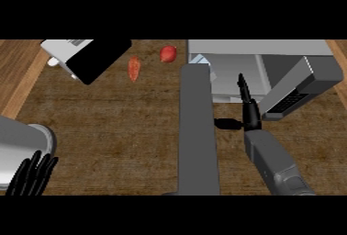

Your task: Pick up the milk, place it into the microwave and close the microwave

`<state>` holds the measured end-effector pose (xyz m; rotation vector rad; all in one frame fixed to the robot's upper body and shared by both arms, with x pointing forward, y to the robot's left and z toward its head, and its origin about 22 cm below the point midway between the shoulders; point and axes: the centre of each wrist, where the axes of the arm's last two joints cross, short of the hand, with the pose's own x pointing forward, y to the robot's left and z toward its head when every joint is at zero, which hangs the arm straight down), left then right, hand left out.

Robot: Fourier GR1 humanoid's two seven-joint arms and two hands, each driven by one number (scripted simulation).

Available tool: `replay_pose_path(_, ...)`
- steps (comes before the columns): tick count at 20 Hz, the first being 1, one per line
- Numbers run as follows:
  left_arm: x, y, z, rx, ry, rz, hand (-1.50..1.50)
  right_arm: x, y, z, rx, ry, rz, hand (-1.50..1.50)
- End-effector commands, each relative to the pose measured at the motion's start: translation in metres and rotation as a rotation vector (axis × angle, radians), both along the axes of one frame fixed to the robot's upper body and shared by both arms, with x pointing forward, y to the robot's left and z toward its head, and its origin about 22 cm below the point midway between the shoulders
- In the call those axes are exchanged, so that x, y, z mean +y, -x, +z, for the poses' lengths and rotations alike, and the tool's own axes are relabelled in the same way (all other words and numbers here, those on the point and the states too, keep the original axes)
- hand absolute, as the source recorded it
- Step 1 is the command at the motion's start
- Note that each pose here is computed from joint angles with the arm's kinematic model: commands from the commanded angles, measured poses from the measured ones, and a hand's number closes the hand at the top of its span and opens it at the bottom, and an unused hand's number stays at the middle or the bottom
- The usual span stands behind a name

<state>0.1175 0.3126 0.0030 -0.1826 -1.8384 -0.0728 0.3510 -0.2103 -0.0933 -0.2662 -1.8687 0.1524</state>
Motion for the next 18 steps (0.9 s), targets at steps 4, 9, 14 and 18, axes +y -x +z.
replay_pose_path(4, -0.027, -0.005, -0.005, -0.005, 0.019, -0.096, -1.50, -0.002, 0.040, -0.034, -0.022, -0.203, 0.138, -1.50)
replay_pose_path(9, -0.048, -0.017, 0.006, 0.012, -0.020, -0.212, -1.50, -0.024, 0.058, -0.040, 0.000, -0.208, 0.173, -1.50)
replay_pose_path(14, -0.060, -0.023, 0.011, 0.012, -0.091, -0.250, 1.50, -0.038, 0.090, -0.044, -0.016, -0.239, 0.146, -1.50)
replay_pose_path(18, -0.070, -0.043, 0.008, 0.019, -0.115, -0.272, 1.50, -0.063, 0.100, -0.023, -0.074, -0.290, 0.155, -1.50)
